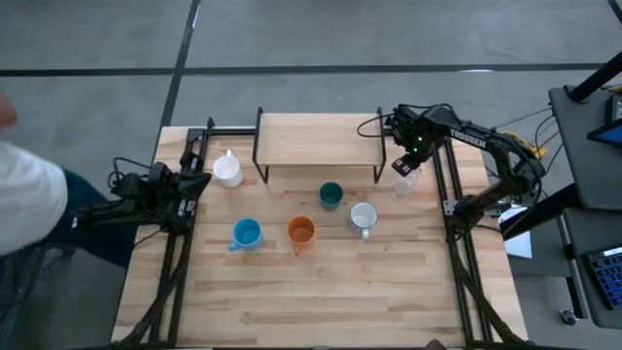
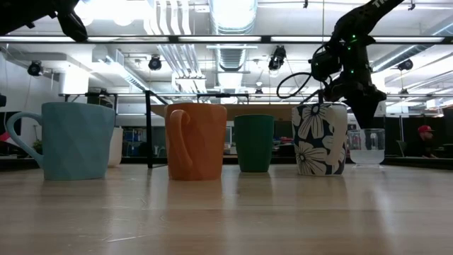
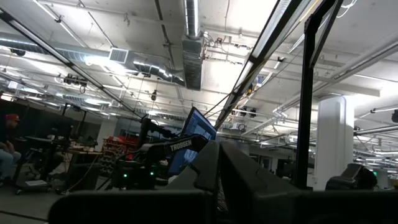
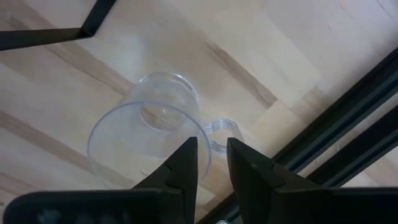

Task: Stack small to large cups/mugs on shelf
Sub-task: Put the transparent mug on the shelf

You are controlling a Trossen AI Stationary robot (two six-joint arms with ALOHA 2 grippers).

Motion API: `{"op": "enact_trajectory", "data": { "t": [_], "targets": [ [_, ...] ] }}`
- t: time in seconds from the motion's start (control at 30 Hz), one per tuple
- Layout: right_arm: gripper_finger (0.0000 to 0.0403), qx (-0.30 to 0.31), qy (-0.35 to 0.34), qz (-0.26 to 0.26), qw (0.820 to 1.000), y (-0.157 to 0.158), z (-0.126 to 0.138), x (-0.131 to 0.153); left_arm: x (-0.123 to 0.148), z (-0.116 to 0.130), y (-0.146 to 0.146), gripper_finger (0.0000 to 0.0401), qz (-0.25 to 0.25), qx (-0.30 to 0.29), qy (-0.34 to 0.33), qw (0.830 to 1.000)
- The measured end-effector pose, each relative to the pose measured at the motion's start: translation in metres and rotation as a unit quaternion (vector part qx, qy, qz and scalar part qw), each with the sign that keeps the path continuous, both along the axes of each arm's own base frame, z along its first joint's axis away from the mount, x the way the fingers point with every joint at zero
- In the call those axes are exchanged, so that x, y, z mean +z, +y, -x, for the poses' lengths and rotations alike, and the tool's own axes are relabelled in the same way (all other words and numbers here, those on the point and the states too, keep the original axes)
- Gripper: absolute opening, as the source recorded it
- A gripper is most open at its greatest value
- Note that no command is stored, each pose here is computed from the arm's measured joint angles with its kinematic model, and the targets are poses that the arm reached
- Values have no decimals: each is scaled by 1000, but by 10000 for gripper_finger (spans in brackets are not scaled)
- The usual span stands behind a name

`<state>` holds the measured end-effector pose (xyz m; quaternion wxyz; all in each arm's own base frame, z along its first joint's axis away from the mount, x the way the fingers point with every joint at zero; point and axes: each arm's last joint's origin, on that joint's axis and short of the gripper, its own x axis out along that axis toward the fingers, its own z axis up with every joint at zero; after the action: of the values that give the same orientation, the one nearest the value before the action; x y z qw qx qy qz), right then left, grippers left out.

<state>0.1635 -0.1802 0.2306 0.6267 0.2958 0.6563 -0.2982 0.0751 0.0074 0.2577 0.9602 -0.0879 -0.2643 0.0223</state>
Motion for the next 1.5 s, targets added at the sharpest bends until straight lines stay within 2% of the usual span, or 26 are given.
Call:
{"op": "enact_trajectory", "data": {
  "t": [1.5],
  "targets": [
    [85,22,-6,-15,1000,4,2,-17,0,0,0,0,0,0,0,1000]
  ]
}}
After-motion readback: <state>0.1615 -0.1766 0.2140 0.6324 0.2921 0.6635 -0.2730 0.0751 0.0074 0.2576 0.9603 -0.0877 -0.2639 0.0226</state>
